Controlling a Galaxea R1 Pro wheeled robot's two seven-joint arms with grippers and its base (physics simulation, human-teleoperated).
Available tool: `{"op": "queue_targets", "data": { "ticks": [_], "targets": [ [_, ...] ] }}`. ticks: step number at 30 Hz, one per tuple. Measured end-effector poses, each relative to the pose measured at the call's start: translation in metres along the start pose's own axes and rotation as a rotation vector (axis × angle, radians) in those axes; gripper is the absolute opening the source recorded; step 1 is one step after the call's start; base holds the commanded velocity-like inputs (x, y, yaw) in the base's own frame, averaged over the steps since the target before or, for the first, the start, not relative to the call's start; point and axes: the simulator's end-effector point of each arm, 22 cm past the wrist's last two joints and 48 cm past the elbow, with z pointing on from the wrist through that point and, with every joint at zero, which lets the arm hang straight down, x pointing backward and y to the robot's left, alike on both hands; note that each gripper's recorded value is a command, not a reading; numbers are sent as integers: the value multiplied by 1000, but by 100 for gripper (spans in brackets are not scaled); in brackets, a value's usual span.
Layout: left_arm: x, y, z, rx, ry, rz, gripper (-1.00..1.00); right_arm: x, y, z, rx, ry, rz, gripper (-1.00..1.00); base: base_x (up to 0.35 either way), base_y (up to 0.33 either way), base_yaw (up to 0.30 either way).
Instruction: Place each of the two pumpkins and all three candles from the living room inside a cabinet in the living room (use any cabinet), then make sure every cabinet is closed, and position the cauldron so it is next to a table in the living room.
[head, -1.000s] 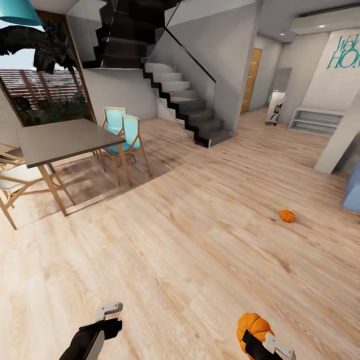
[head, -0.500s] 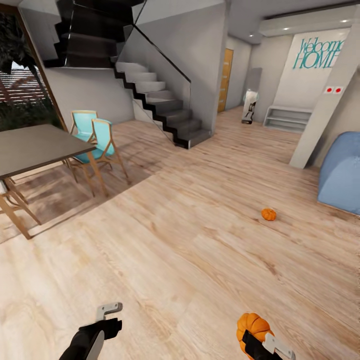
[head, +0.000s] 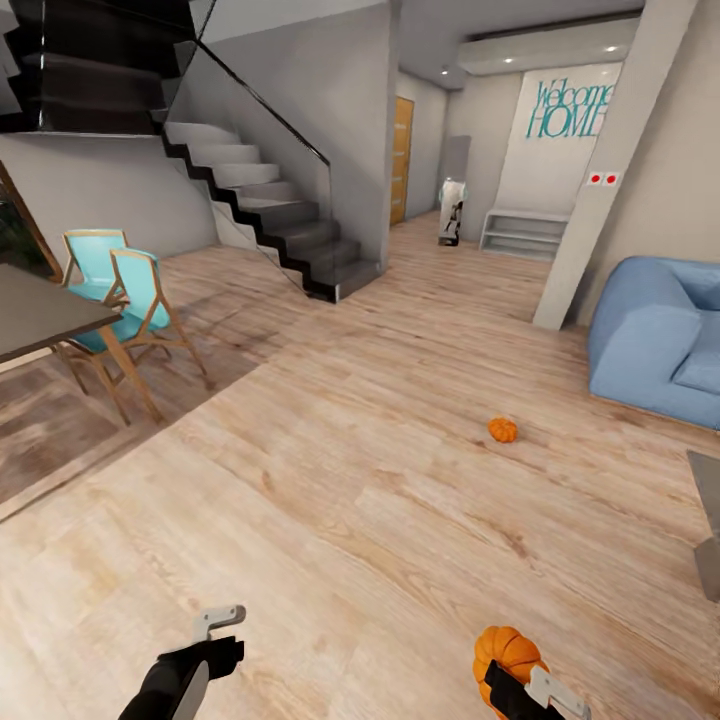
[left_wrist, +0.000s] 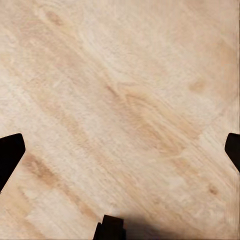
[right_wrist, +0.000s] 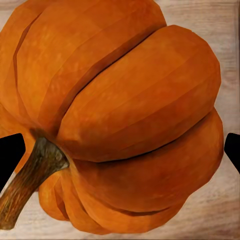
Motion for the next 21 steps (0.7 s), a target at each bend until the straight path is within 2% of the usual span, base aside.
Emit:
{"op": "queue_targets", "data": {
  "ticks": [21],
  "targets": [
    [0,0,0,-1,0,0,100,0,0,0,0,0,0,-100,328,0,-263]
  ]
}}
